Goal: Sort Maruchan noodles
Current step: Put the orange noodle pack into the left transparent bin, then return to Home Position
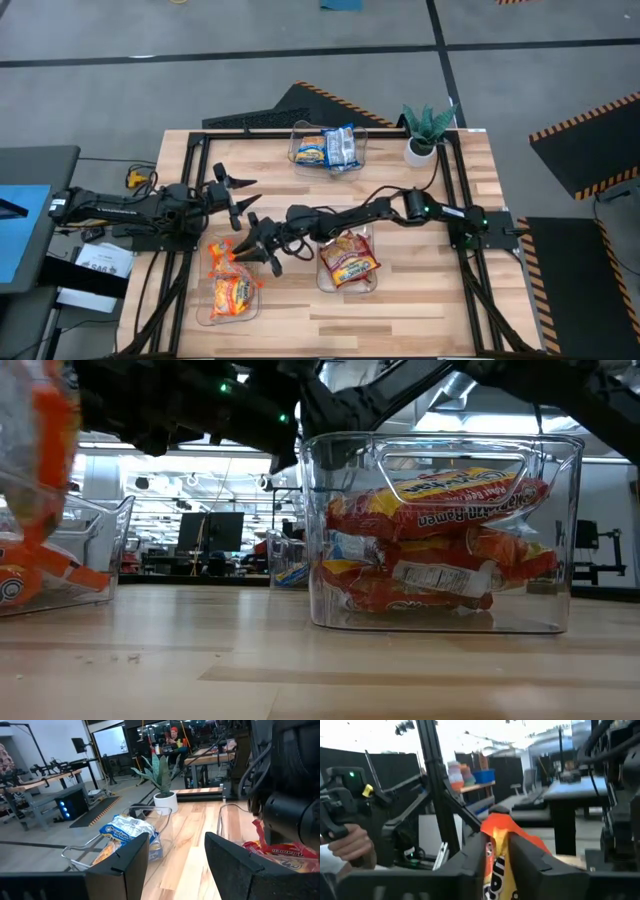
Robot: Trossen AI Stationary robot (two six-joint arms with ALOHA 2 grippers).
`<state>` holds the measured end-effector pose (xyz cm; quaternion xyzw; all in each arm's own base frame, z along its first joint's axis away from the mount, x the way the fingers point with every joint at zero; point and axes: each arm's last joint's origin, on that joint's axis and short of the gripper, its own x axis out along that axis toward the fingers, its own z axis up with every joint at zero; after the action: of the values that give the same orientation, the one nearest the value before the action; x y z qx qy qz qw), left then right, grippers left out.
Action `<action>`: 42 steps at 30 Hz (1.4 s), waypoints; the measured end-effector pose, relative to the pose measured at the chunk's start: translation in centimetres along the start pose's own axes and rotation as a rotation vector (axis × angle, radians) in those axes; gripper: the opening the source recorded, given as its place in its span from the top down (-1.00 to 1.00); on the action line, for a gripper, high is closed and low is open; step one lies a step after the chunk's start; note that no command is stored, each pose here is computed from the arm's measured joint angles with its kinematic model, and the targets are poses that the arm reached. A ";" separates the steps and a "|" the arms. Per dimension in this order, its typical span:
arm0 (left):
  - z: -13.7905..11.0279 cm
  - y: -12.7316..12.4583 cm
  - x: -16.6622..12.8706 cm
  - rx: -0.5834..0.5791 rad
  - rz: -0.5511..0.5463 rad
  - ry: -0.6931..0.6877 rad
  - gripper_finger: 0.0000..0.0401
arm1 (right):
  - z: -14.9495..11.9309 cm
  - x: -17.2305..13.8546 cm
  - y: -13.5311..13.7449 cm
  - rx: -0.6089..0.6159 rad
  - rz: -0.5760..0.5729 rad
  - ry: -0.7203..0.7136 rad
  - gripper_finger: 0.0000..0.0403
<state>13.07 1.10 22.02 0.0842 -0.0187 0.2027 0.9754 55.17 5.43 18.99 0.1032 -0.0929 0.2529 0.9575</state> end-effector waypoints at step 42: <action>2.7 0.2 -1.3 -0.087 -0.279 0.004 0.12 | 11.0 -24.4 12.4 -0.132 -0.729 0.759 0.18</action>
<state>11.77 0.33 24.59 0.0434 -0.0138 0.0641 0.9969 26.67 1.93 25.83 -0.0305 0.2862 -0.0834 0.9540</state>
